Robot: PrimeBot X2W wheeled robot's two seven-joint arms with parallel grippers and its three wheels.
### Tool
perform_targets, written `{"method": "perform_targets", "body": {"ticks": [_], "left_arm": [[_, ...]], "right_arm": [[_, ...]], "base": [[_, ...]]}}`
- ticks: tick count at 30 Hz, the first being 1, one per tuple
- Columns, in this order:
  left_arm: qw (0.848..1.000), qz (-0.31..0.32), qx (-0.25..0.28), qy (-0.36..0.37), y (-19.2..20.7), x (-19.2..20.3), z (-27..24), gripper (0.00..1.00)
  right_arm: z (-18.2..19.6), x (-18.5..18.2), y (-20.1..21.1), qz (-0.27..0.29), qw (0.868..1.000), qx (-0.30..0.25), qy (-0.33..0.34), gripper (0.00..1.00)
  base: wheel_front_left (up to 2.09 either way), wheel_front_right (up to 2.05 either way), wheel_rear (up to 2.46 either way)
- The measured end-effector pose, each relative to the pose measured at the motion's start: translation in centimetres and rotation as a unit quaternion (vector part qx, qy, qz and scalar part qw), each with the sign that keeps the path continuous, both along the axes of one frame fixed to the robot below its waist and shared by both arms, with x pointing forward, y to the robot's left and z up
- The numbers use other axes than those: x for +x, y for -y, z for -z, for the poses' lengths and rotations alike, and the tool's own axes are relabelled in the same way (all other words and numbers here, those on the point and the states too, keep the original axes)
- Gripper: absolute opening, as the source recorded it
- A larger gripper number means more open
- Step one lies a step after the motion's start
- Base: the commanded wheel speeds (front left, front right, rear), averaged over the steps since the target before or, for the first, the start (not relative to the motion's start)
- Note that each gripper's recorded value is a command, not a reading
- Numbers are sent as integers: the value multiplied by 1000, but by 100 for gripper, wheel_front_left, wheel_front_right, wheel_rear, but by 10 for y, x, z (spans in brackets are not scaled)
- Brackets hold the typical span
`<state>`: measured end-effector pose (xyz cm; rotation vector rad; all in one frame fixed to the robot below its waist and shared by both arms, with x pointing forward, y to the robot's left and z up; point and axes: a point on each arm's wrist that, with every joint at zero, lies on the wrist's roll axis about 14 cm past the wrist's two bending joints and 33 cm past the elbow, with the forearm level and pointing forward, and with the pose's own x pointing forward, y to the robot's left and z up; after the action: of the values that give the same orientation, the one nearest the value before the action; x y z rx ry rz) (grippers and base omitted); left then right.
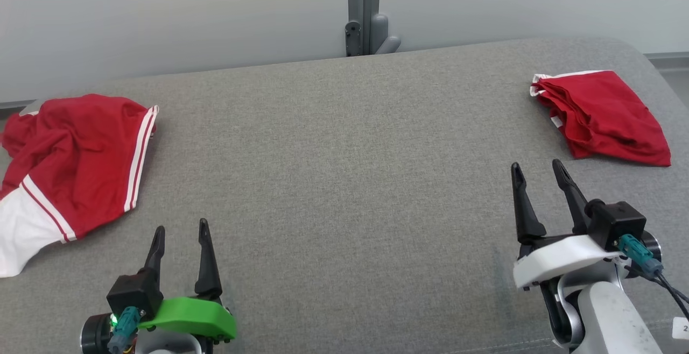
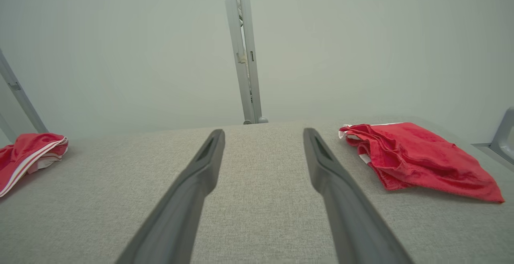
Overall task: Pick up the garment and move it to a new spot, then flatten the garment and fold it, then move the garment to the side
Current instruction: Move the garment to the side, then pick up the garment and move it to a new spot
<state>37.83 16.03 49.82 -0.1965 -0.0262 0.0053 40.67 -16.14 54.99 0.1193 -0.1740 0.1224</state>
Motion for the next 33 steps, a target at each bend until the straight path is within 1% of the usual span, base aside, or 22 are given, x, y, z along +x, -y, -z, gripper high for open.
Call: {"method": "perform_targets", "body": {"ticks": [3, 7, 11, 25, 33], "left_arm": [[1000, 1, 2, -5, 1, -5, 4, 100], [1000, 2, 1, -9, 1, -8, 7, 100], [1000, 2, 0, -10, 1, -9, 7, 100], [1000, 3, 0, -3, 1, -13, 3, 100], [1000, -3, 3, 0, -3, -18, 1, 100]], "right_arm": [[2, -8, 0, 1, 1000, 3, -2, 100], [10, -16, -14, -20, 1000, 19, -15, 100], [11, -20, -18, -26, 999, 26, -17, 100], [13, -28, -14, -20, 999, 28, -21, 100], [13, -28, -21, -30, 999, 27, -22, 100]], "base": [[0, 0, 0], [0, 0, 0], [0, 0, 0], [0, 0, 0], [0, 0, 0]]}}
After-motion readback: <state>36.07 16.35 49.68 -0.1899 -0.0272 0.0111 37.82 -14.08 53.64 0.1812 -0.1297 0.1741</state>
